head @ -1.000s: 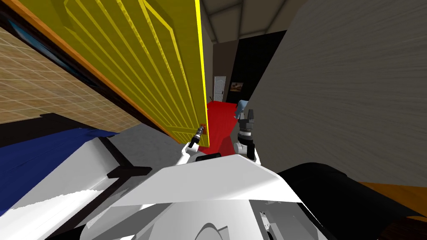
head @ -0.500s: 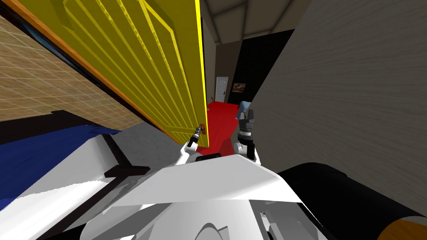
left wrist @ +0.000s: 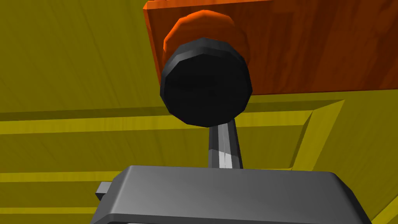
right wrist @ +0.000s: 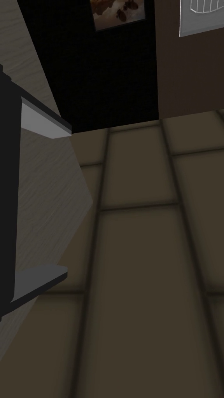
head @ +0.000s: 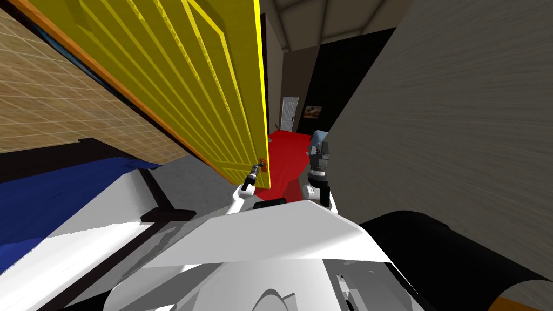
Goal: Push the door open
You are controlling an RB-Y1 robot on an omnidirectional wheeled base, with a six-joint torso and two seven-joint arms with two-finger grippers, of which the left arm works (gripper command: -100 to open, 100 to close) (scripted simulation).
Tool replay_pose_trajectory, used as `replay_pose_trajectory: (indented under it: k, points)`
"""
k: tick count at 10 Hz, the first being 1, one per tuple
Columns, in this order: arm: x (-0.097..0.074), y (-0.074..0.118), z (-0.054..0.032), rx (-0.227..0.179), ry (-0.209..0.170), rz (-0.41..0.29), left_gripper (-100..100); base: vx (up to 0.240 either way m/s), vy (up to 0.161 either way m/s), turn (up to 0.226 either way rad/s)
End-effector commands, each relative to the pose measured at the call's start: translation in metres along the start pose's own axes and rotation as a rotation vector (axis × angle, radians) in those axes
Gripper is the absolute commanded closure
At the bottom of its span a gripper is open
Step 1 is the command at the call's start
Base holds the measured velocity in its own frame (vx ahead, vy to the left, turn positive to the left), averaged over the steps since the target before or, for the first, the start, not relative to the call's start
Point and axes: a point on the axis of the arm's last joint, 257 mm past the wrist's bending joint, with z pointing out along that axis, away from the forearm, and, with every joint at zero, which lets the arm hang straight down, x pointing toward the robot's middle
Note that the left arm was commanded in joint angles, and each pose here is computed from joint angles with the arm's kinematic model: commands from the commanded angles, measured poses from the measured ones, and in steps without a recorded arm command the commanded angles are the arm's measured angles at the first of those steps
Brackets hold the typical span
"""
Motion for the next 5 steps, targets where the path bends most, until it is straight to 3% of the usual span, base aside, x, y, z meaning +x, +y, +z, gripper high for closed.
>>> replay_pose_trajectory:
  k: [1,5]
  points:
    - [0.003,0.000,-0.0013,-0.001,0.004,-0.005,-100,-0.200,0.030,0.017]
    - [0.017,-0.003,-0.0036,0.004,0.018,-0.035,-100,-0.236,0.011,0.022]
